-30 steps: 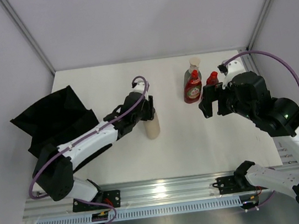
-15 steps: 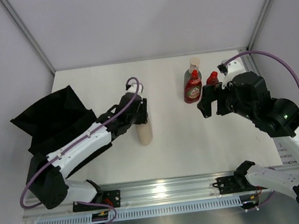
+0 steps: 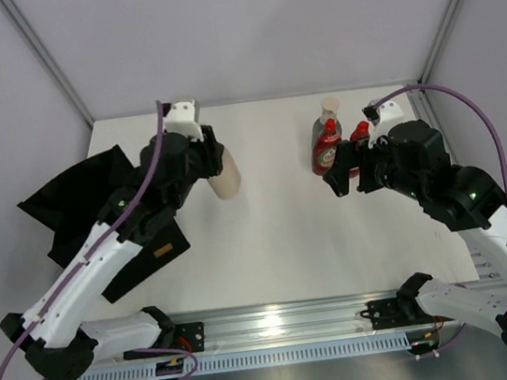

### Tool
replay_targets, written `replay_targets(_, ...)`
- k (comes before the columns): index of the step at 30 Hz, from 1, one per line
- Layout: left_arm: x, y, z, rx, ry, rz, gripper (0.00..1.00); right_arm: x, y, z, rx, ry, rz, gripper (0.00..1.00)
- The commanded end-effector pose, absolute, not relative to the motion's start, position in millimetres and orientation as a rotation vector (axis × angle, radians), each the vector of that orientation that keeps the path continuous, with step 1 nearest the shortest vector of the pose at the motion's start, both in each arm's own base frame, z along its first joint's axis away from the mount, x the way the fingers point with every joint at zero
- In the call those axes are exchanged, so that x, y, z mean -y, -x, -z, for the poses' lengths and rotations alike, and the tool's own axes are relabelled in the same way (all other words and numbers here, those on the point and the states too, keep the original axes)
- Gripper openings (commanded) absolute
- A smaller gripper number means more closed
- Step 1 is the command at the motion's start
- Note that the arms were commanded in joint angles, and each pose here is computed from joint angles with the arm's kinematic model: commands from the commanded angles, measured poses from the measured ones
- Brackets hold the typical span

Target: Place the personal care products into the canvas bag

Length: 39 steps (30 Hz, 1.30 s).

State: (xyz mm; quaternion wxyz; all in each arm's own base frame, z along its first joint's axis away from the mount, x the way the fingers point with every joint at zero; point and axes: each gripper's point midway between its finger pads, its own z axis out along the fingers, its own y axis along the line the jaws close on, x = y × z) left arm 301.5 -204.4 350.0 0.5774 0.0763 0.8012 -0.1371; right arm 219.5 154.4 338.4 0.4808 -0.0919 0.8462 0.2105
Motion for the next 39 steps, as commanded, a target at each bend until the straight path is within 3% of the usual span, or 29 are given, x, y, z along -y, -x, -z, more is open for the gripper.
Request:
replay_targets(1,155,-295,-455,-1.599,-0.051,0.244,0.00,-164,-226,-350,-2.014,0.216,-0.570,0.99)
replay_targets(8,93,-286,-531,-1.434,0.025,0.052,0.00,-174,-230,-354,-1.999,0.227,-0.610,0.99)
replay_targets(17,7,-272,-547,-1.365,0.211,-0.145,0.00,-174,-228,-355,-1.997,0.228,-0.619,1.00)
replay_targets(27,-43,-255,-535,-1.352,0.307,-0.300,0.01,-174,-227,-350,-2.014,0.217,-0.626,0.99)
replay_targets(39,-71,-271,-438,-1.497,0.469,-0.312,0.00,-170,-221,-346,-2.035,0.244,-0.603,0.99)
